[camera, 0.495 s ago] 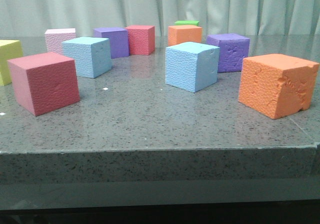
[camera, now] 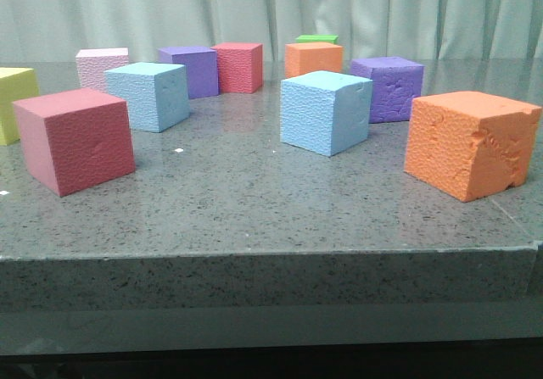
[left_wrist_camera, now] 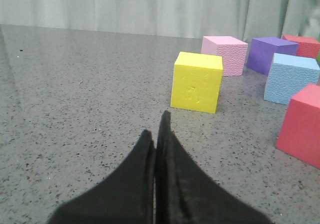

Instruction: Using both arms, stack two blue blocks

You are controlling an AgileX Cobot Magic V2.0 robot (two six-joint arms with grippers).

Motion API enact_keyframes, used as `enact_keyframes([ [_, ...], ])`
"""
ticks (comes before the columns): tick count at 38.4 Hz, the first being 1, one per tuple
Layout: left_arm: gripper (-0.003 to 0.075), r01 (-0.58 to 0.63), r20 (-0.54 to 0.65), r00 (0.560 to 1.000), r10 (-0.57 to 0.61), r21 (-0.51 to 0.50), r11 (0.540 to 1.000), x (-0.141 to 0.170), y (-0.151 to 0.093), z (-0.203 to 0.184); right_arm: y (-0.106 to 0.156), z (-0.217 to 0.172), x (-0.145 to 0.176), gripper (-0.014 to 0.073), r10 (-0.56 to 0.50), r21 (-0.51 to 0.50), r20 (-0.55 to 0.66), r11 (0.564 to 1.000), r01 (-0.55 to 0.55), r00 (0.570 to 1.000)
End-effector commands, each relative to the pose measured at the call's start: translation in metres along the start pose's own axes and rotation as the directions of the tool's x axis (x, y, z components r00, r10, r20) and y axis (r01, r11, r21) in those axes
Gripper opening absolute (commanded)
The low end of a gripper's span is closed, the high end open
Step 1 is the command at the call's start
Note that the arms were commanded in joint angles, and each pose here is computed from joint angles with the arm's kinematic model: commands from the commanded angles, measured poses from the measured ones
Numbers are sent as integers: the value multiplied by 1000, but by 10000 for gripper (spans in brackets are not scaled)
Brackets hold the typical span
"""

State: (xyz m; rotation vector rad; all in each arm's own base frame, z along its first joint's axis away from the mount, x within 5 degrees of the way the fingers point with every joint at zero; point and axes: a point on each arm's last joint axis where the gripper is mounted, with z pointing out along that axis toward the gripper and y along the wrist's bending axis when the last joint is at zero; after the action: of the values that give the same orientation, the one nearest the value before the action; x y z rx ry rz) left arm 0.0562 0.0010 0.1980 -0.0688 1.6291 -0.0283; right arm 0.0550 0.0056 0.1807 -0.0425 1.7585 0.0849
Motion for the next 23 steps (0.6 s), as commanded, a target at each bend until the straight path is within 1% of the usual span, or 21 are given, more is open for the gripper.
enact_keyframes([
  [1, -20, 11, 97, 995, -11, 4, 1000, -8, 0, -2, -1, -2, -11, -57, -16, 13, 108, 1000, 15, 994],
  [23, -20, 11, 97, 995, -11, 4, 1000, -8, 0, -2, -1, -3, -12, -57, -18, 15, 122, 1000, 16, 992],
])
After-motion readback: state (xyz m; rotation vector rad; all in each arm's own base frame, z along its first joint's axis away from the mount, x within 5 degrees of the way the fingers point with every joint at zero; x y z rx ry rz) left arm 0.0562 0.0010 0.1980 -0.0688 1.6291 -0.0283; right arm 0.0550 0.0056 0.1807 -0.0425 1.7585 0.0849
